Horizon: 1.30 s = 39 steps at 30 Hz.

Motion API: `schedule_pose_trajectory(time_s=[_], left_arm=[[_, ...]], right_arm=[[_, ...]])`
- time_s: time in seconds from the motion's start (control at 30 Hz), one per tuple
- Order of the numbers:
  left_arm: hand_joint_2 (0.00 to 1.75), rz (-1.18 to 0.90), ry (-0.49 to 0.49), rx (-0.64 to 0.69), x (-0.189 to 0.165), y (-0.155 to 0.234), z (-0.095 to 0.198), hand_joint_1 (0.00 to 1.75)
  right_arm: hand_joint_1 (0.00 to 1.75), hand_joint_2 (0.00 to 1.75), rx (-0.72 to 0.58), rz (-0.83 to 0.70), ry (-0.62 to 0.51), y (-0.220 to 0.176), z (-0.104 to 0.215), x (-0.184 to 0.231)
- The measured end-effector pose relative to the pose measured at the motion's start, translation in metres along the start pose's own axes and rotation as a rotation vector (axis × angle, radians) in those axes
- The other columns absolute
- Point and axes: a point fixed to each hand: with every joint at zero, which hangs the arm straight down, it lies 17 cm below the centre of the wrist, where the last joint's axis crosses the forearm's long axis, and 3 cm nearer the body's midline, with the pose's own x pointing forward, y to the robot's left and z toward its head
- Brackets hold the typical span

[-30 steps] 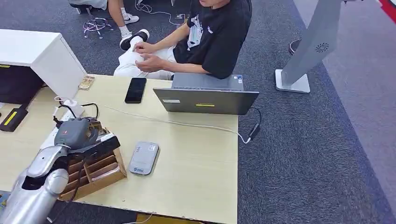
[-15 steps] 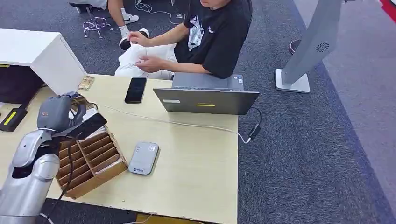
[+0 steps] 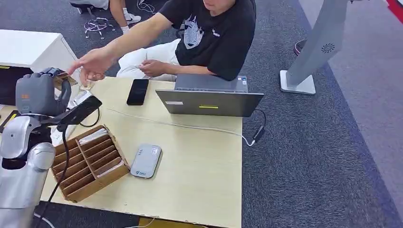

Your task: Pass the card to the sensor for recognition and then transmit it.

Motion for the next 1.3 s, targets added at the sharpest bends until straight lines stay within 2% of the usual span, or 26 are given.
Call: schedule_pose_trajectory(time_s=[0.33, 0.53, 0.7, 0.73, 0.77, 0.8, 1.3], left_arm=[[1.75, -0.014, 0.172, -0.053, -0.071, -0.036, -0.009, 1.75], [1.75, 0.003, 0.231, -0.079, -0.096, -0.052, -0.001, 1.75], [1.75, 0.021, 0.25, -0.063, -0.103, -0.053, 0.001, 1.75], [1.75, 0.029, 0.252, -0.057, -0.104, -0.052, 0.001, 1.15], [1.75, 0.037, 0.256, -0.05, -0.105, -0.052, 0.002, 0.05], [1.75, 0.048, 0.257, -0.044, -0.105, -0.051, 0.002, 0.0], [1.75, 0.127, 0.281, 0.067, -0.111, -0.033, 0.004, 0.0]], right_arm=[[0.0, 1.75, -0.006, 0.017, -0.012, -0.002, 0.0, 0.006], [0.0, 1.75, -0.007, 0.015, -0.016, -0.002, 0.0, 0.009], [0.0, 1.75, -0.007, 0.014, -0.018, -0.002, 0.0, 0.01], [0.0, 1.75, -0.007, 0.014, -0.019, -0.002, 0.0, 0.01], [0.0, 1.75, -0.007, 0.014, -0.018, -0.002, 0.0, 0.01], [0.0, 1.75, -0.008, 0.014, -0.018, -0.002, 0.0, 0.01], [0.0, 1.75, -0.011, 0.022, -0.024, -0.003, 0.0, 0.011]])
